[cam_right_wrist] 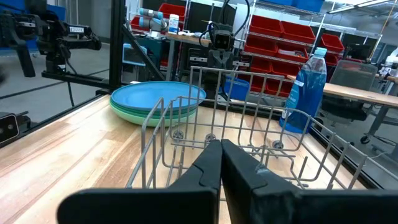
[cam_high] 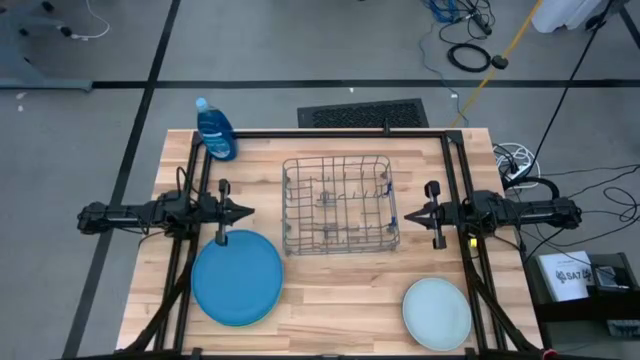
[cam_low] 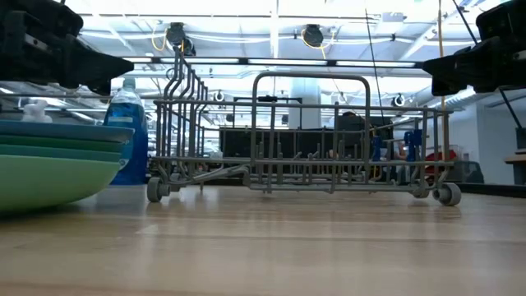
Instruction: Sort dishes
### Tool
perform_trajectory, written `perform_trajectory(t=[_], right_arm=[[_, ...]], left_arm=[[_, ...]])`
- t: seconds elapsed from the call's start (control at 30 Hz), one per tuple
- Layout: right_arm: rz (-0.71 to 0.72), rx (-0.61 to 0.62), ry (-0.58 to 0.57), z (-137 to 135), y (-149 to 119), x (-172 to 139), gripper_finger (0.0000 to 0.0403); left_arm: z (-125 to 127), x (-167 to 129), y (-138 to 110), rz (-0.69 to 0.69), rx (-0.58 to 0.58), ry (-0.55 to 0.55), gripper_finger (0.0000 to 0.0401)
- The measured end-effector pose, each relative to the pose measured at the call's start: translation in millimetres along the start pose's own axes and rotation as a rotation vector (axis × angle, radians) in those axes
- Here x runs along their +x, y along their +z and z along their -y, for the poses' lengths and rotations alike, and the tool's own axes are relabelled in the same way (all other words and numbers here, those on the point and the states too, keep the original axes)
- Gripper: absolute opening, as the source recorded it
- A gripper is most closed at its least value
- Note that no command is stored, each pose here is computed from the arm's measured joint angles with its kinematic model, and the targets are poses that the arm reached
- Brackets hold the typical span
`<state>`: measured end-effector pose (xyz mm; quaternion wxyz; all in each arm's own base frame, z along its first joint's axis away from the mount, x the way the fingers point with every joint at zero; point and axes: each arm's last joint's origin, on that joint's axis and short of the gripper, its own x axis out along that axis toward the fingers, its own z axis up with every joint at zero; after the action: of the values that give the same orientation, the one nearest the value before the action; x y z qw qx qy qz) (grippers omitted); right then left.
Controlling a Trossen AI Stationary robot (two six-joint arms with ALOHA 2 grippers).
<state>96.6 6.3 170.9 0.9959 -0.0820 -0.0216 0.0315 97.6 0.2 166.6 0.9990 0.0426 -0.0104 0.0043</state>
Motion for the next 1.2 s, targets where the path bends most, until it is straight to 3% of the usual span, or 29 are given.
perform_trajectory(t=[0.13,0.23,0.33,0.47,0.57,0.77,1.03,1.1,1.2], right_arm=[[0.000,0.000,0.000,0.0,0.0,0.0,0.0004],[0.000,0.000,0.000,0.0,0.0,0.0,0.0004],[0.000,0.000,0.000,0.0,0.0,0.0,0.0004],[0.000,0.000,0.000,0.0,0.0,0.0,0.0004],[0.000,0.000,0.000,0.0,0.0,0.0,0.0004],[0.000,0.000,0.000,0.0,0.0,0.0,0.0004],[0.000,0.000,0.000,0.0,0.0,0.0,0.0004],[0.000,0.000,0.000,0.0,0.0,0.0,0.0004],[0.000,0.000,0.000,0.0,0.0,0.0,0.0004]], left_arm=[[0.0,0.0,0.0,0.000,0.005,0.000,0.0000],[-1.6,-0.2,6.9,0.068,0.093,0.044,0.0000],[-1.8,-4.1,27.9,0.294,0.011,0.007,0.0000],[-6.4,-24.5,64.0,0.730,-0.180,0.022,0.0000],[-7.3,-36.6,76.2,0.899,-0.351,-0.072,0.0000],[-8.4,-43.4,103.3,0.933,-0.459,-0.184,0.0000],[-12.4,-19.0,154.0,0.823,-0.577,-0.220,0.0000],[-14.0,-12.1,171.0,0.827,-0.549,-0.200,0.0000],[-16.0,-2.0,194.2,0.843,-0.330,-0.097,0.0000]])
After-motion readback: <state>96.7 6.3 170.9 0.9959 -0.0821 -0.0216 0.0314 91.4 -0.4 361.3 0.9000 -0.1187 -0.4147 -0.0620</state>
